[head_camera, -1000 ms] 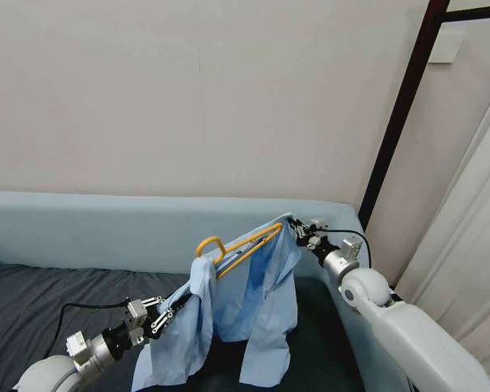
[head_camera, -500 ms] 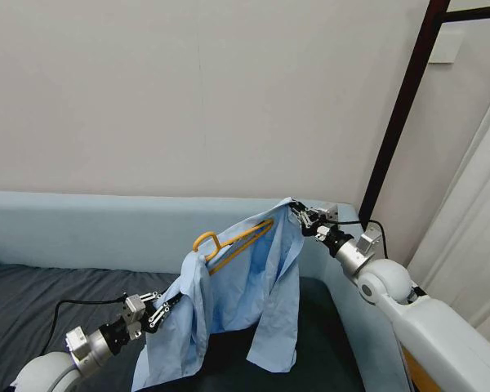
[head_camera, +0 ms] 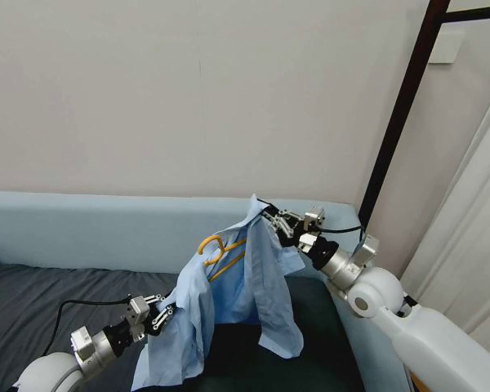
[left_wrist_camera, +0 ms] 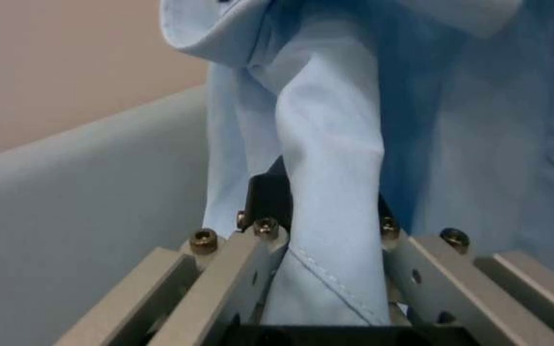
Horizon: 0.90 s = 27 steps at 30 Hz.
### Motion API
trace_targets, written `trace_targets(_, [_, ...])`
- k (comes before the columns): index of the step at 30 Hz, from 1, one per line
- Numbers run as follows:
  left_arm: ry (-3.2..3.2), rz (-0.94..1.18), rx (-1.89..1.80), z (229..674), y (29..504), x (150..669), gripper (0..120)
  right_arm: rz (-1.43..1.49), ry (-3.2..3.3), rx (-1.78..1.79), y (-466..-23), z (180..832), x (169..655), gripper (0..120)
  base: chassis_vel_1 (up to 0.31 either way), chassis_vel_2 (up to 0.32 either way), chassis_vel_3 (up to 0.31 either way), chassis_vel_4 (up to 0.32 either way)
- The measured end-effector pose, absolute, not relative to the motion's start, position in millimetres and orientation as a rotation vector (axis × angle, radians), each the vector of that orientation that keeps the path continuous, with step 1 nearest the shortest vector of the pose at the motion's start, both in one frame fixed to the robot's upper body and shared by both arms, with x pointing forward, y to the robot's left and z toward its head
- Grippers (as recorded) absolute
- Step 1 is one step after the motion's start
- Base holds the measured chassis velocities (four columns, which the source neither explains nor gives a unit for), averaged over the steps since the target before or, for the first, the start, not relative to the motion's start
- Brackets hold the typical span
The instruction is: Pick up the clothes from the sofa and hang them on the clothes hanger.
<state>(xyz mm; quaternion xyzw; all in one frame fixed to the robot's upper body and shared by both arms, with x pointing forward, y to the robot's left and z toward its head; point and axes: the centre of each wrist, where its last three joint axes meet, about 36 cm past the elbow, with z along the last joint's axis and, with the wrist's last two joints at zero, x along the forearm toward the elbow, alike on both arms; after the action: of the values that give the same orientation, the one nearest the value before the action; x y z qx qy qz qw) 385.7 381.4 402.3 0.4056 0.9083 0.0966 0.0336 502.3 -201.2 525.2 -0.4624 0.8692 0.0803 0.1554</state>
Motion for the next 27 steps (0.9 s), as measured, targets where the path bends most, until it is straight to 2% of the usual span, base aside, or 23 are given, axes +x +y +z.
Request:
trace_targets(9, [2.779,0.313,1.379,384,378,374,7,0.179,2.590,-1.157,-201,518,526,0,0.000,0.000,0.000,0.000])
trace_targets(16, [2.788,0.249,1.318,383,374,385,7,0.262,2.520,-1.323,-194,508,517,0,0.000,0.000,0.000,0.000])
trace_targets(21, [2.827,0.140,1.169,386,371,394,7,0.344,2.403,-1.566,-177,485,490,0,0.000,0.000,0.000,0.000])
trace_targets(27, [2.813,0.043,1.107,393,371,401,7,0.243,2.399,-1.643,-170,462,477,0,0.000,0.000,0.000,0.000])
